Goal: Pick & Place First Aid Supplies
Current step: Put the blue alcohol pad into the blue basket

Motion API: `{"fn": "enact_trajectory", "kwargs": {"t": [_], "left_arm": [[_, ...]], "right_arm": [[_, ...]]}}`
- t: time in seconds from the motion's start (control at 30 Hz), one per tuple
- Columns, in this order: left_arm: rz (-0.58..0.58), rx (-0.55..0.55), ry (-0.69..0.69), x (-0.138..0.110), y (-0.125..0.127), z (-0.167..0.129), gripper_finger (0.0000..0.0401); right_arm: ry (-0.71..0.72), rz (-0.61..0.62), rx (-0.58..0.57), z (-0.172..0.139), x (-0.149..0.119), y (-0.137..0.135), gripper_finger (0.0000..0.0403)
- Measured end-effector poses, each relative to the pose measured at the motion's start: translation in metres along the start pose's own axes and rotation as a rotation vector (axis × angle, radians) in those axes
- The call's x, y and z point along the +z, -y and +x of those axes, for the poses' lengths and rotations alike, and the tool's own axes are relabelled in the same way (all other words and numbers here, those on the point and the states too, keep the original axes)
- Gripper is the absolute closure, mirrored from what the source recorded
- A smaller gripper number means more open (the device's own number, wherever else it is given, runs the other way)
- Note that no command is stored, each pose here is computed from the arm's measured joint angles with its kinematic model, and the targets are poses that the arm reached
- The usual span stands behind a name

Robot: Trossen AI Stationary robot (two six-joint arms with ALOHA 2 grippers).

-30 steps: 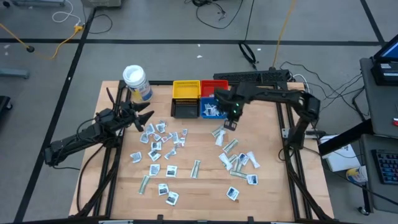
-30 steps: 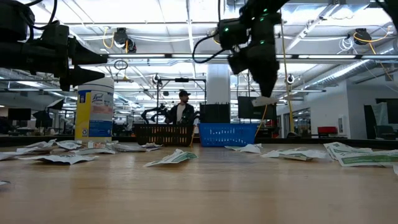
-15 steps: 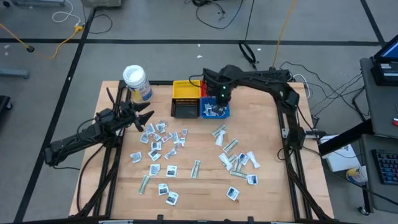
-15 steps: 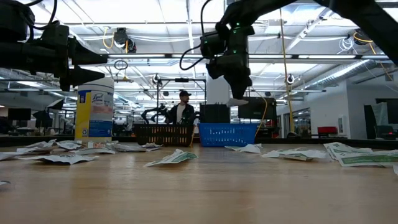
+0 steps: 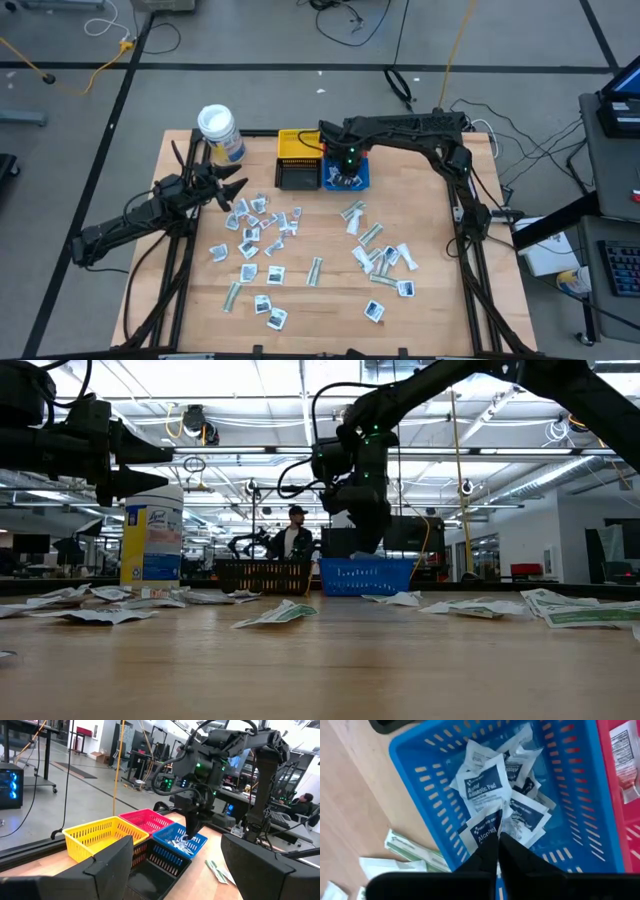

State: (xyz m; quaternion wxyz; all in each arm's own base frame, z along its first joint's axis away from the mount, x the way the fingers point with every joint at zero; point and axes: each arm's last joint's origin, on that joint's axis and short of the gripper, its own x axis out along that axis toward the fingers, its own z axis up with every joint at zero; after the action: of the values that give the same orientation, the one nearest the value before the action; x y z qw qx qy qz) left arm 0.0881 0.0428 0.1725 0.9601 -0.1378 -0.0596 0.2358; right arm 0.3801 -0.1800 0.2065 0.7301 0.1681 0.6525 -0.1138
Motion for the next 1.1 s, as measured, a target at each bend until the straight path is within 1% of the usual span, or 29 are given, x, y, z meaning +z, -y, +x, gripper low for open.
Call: {"fn": "enact_trajectory", "kwargs": {"t": [0.07,0.13,0.37,0.43,0.5,0.6,0.73,0.83,0.97,1.1], "left_arm": [[0.0,0.0,0.0,0.0,0.0,0.0,0.0096],[0.0,0.0,-0.001,0.0,0.0,0.0,0.0095],[0.0,0.0,0.0,0.0,0.0,0.0,0.0095],[0.0,0.0,0.0,0.0,0.0,0.0,0.0095],[0.0,0.0,-0.001,0.0,0.0,0.0,0.0095],[0.0,0.0,0.0,0.0,0.0,0.0,0.0095],[0.0,0.0,0.0,0.0,0.0,0.0,0.0095],[0.0,0.0,0.0,0.0,0.0,0.0,0.0095],[0.0,0.0,0.0,0.0,0.0,0.0,0.0095],[0.0,0.0,0.0,0.0,0.0,0.0,0.0095]], "right_arm": [[0.004,-0.002,0.0,0.0,0.0,-0.001,0.0376],[-0.004,0.001,0.002,0.0,0.0,-0.001,0.0347],[-0.02,0.001,0.001,0.0,-0.002,0.0,0.0212],[-0.016,-0.008,0.001,-0.003,-0.003,-0.001,0.0186],[0.001,-0.021,-0.001,-0.011,-0.004,-0.002,0.017],[0.026,-0.028,-0.025,-0.024,-0.008,-0.003,0.0161],[0.018,-0.035,-0.025,-0.037,-0.02,-0.008,0.0165],[0.014,-0.039,-0.021,-0.045,-0.035,-0.016,0.017],[0.008,0.001,-0.021,-0.046,-0.056,-0.026,0.0175],[0.008,0.044,-0.018,-0.049,-0.083,-0.036,0.0176]]}}
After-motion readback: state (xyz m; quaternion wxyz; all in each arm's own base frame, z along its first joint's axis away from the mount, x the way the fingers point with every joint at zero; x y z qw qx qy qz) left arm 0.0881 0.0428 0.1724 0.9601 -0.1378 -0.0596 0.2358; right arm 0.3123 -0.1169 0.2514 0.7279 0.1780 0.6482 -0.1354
